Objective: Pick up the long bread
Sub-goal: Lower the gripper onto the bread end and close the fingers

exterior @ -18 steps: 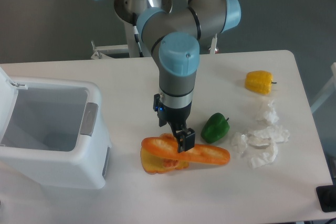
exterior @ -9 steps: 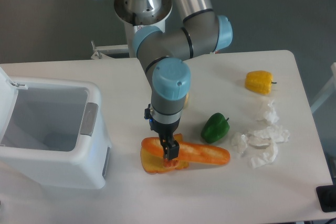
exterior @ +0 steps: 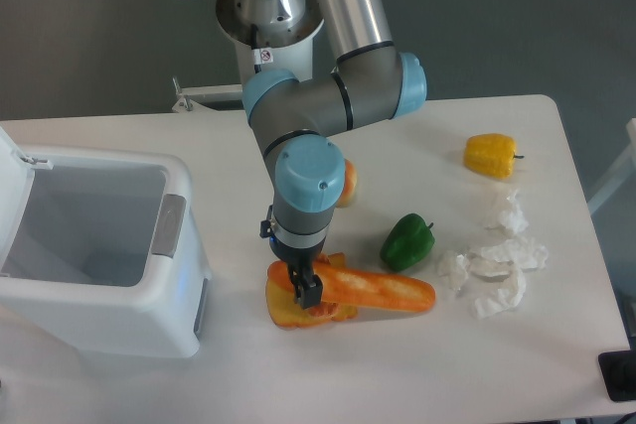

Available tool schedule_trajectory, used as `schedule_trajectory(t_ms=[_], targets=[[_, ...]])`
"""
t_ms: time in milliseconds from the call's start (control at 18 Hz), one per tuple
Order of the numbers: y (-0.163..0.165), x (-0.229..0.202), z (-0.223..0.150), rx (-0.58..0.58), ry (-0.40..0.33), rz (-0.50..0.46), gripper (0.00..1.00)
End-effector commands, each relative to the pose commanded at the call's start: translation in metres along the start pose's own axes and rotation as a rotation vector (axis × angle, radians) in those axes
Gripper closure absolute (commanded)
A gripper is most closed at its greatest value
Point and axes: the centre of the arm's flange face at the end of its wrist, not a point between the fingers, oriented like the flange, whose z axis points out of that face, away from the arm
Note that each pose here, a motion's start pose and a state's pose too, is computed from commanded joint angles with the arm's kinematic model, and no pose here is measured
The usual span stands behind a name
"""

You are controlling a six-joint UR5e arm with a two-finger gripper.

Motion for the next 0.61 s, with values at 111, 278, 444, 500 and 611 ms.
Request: schedule_trajectory(t_ms=[111, 278, 444, 500, 611], targets=[[-0.0001, -0.0004, -0.0007, 0.000, -0.002, 0.000, 0.00], [0.0011, -0.0010, -0.0013, -0.003, -0.002, -0.003, 0.16], [0.0009, -0.0019, -0.0039, -0.004, -0.005, -0.004, 0.50], [0.0010, -0.0019, -0.0040, -0.006, -0.005, -0.006, 0.62], [0.0009, -0.0025, -0.0037, -0.004, -0.005, -0.021, 0.71]])
